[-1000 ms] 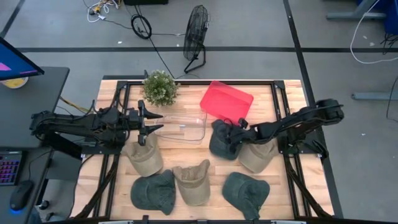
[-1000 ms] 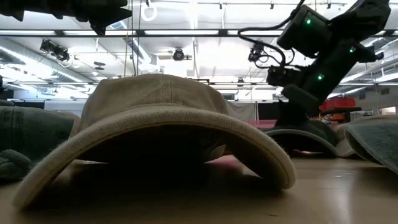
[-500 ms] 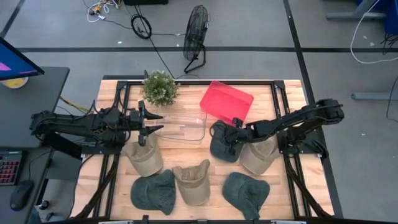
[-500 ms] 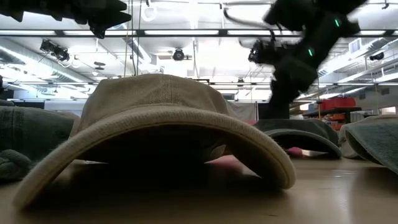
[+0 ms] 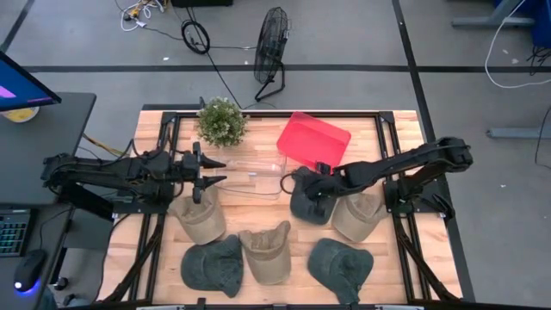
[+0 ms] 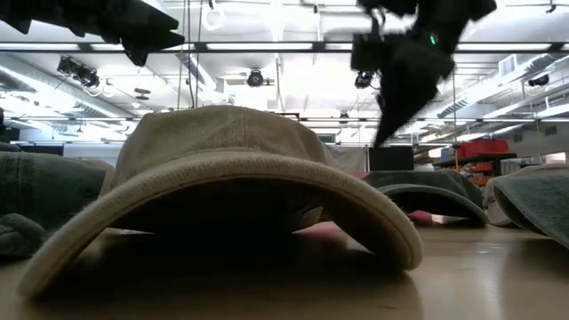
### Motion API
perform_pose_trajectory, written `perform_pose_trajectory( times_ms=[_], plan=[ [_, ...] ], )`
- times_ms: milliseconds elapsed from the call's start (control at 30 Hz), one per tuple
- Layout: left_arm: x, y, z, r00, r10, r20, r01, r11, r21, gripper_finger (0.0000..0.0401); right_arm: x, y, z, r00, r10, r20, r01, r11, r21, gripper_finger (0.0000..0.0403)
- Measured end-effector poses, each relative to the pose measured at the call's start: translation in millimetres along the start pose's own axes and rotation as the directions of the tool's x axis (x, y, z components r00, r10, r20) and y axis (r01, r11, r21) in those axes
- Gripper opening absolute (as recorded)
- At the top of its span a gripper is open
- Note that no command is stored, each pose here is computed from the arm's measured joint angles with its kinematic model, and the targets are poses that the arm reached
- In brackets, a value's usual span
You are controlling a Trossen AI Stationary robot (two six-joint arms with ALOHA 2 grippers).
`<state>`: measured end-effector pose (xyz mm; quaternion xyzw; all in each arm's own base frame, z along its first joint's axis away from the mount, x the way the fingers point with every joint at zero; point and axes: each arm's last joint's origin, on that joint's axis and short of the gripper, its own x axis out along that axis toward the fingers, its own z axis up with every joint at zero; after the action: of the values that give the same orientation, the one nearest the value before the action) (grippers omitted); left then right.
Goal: Pick & Place hat
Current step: Put the top black cap into the red bin
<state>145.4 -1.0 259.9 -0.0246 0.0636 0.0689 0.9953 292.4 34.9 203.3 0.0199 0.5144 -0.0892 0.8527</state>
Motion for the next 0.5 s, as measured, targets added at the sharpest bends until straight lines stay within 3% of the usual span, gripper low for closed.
perform_pose_trajectory(
  times_ms=[200,333,500],
  plan=[
    [0.9,-0.1,-1.4,1.0,0.001,-0.012,-0.001,1.0,-0.002,0.0181,24.5,3.0,-2.7,0.998,-0.015,-0.066,0.013,0.999,-0.034,0.0134],
    [0.9,-0.1,-1.3,1.0,0.001,-0.012,-0.001,1.0,-0.002,0.0181,37.9,2.5,-5.4,0.994,-0.032,-0.109,0.034,0.999,0.017,0.0199],
    [0.9,0.0,-1.3,1.0,0.001,-0.012,-0.001,1.0,-0.002,0.0181,48.0,0.3,-5.7,0.991,-0.049,-0.126,0.062,0.993,0.098,0.0237]
  ],
)
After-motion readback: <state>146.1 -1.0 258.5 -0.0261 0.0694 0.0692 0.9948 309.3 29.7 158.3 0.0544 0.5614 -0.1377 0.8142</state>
